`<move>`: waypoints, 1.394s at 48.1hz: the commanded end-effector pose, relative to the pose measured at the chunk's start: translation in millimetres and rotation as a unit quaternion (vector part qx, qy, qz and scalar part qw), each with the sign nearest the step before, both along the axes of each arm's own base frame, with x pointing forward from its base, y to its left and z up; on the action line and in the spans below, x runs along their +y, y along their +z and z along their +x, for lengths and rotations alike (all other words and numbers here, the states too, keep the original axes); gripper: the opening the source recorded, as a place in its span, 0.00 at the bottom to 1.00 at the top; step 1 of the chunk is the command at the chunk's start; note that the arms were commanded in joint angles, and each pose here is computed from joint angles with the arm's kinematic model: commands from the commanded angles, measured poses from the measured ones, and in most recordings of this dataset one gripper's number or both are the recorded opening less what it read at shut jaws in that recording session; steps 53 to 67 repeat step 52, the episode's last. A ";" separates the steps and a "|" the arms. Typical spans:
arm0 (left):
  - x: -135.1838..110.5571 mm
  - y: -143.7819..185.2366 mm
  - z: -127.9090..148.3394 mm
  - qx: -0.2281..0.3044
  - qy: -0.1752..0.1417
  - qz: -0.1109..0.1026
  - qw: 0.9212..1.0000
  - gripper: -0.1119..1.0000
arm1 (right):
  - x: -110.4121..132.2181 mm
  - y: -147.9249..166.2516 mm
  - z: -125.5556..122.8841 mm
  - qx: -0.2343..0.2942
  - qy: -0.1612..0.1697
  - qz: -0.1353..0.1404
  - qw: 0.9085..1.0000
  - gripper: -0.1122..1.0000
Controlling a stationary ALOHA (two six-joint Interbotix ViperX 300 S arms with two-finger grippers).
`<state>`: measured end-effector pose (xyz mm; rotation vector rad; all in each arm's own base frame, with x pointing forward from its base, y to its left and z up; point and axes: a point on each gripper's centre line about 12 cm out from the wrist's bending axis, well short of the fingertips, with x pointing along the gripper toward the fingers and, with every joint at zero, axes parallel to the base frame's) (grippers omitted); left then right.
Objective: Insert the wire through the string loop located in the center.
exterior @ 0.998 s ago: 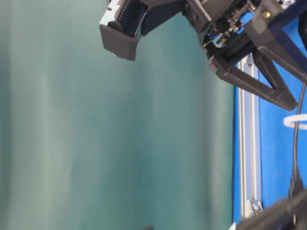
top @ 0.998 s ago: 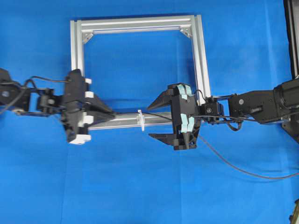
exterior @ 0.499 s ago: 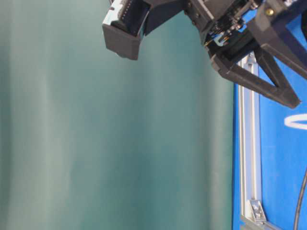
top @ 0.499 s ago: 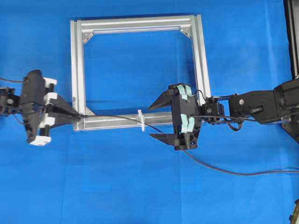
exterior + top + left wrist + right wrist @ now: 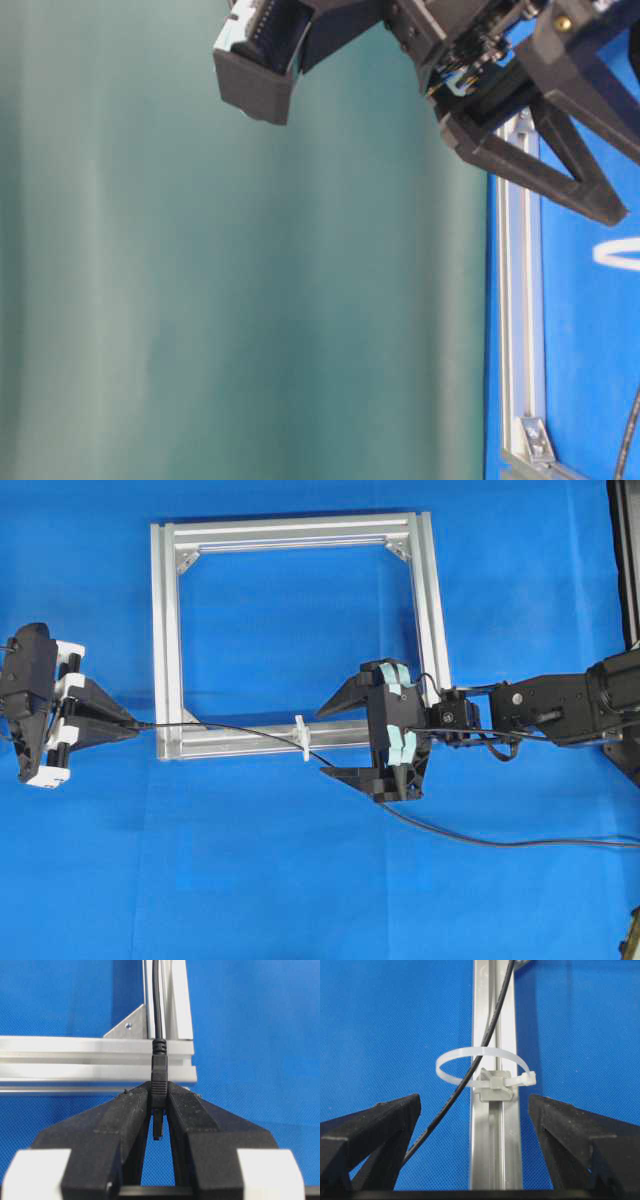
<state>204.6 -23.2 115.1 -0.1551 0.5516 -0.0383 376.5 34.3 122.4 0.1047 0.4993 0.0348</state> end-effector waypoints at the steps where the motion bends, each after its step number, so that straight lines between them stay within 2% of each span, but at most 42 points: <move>1: -1.0 3.6 5.1 -0.006 -0.001 0.000 1.000 0.17 | 1.5 12.2 1.9 -0.018 0.003 0.001 1.000 0.95; 13: -1.0 0.8 5.4 0.008 -0.001 0.001 1.000 0.18 | 1.5 12.2 1.9 -0.018 0.003 0.001 1.000 0.95; 15: -1.3 0.8 5.4 0.008 -0.002 0.001 1.000 0.21 | 1.5 12.2 1.9 -0.018 0.003 0.001 1.000 0.95; 25: -1.3 0.2 5.0 0.010 -0.004 0.005 1.000 0.75 | 2.1 12.2 1.8 -0.018 0.003 0.001 1.000 0.95; 28: -1.3 0.0 4.9 0.011 -0.004 0.005 1.000 0.88 | 2.1 13.3 1.8 -0.020 0.003 0.001 1.000 0.95; 29: -1.3 0.0 4.9 0.011 -0.004 0.005 1.000 0.90 | 1.5 13.2 1.8 -0.019 0.002 0.002 1.000 0.95; 35: -1.0 1.3 5.0 0.008 -0.004 0.005 1.000 0.84 | 2.1 20.4 0.7 -0.024 0.003 0.002 1.000 0.95; 52: -2.7 31.4 18.0 -0.044 -0.005 -0.001 0.999 0.85 | 2.0 53.4 -6.4 -0.041 0.006 0.004 0.999 0.95; 67: -2.7 31.4 18.0 -0.044 -0.005 -0.001 0.999 0.85 | 2.0 53.4 -6.4 -0.041 0.006 0.004 0.999 0.95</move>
